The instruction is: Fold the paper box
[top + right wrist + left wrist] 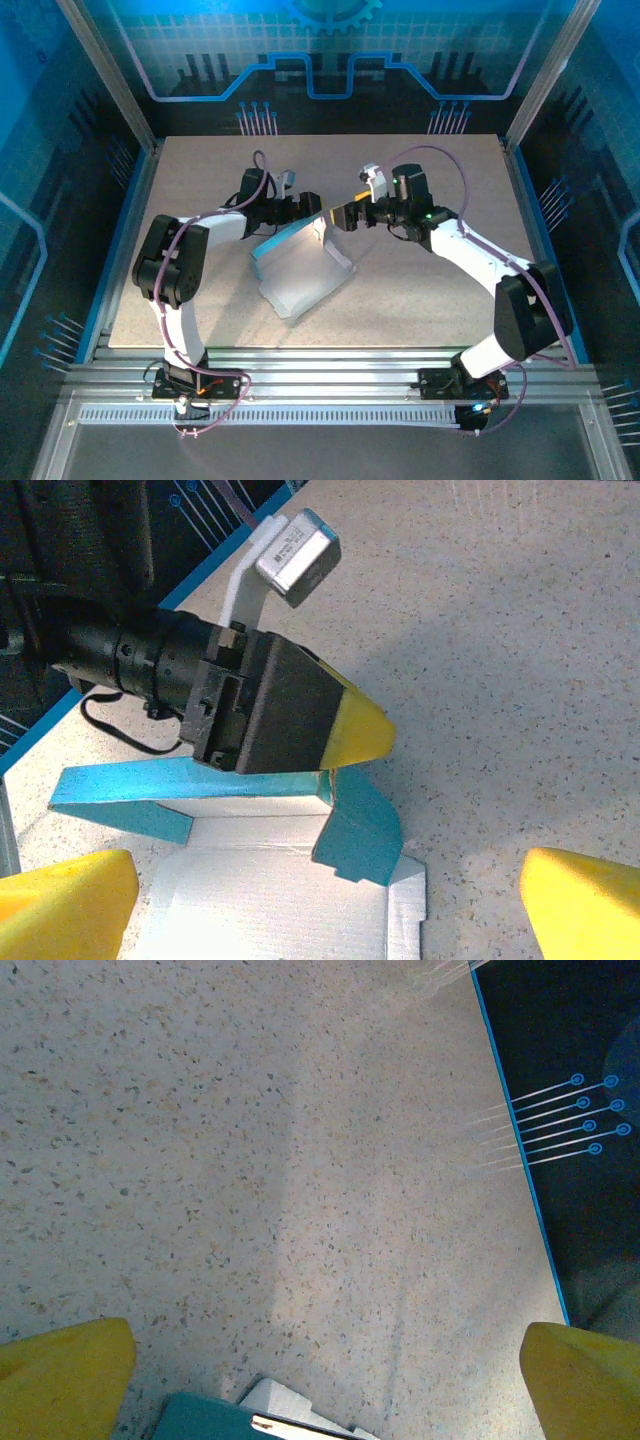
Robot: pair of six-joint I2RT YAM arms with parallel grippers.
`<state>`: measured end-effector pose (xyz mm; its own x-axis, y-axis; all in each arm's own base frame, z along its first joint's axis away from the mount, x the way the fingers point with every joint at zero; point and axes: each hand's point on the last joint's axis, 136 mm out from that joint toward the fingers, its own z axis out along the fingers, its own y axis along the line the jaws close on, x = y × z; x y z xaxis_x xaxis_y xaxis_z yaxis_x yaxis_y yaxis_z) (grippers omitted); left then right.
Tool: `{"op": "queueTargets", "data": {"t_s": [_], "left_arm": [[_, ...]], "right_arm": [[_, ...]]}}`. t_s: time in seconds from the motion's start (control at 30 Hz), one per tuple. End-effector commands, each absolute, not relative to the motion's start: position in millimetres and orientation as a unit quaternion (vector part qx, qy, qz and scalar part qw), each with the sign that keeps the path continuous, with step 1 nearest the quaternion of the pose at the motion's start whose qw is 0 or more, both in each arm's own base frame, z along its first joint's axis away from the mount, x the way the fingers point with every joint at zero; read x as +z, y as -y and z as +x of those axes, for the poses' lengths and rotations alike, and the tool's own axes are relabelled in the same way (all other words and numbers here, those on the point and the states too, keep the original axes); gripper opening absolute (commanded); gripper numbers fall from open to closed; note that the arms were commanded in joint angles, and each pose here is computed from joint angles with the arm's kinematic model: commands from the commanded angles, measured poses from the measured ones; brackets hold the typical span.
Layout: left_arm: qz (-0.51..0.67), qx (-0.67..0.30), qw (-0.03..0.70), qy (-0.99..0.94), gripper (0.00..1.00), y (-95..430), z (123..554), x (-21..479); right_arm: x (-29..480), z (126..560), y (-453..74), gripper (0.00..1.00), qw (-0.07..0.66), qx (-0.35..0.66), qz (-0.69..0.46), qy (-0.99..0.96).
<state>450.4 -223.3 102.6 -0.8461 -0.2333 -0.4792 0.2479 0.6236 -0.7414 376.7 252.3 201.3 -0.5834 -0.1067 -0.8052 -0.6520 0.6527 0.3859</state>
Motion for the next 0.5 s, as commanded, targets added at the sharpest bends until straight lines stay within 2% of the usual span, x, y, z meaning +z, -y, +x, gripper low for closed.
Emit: {"op": "queueTargets", "data": {"t_s": [0.0, 0.1, 0.17, 0.3, 0.47], "left_arm": [[0.011, -0.426, 0.261, -0.866, 0.99, 224.2, 444.3, 88.7], [0.012, -0.425, 0.259, -0.868, 0.99, 224.3, 444.4, 88.3], [0.012, -0.423, 0.258, -0.868, 0.99, 224.1, 444.3, 88.6], [0.013, -0.418, 0.258, -0.871, 0.99, 223.0, 444.4, 88.5], [0.015, -0.409, 0.256, -0.876, 0.99, 221.3, 444.7, 87.6]], "right_arm": [[190.4, 387.1, -245.3, 0.99, 0.386, 0.356, -0.232, -0.819], [184.9, 392.5, -245.1, 0.98, 0.414, 0.364, -0.242, -0.798], [178.0, 396.6, -242.5, 0.93, 0.424, 0.347, -0.249, -0.798], [160.1, 400.3, -243.5, 0.80, 0.407, 0.334, -0.265, -0.808], [142.1, 399.3, -256.2, 0.76, 0.389, 0.335, -0.290, -0.808]]}}
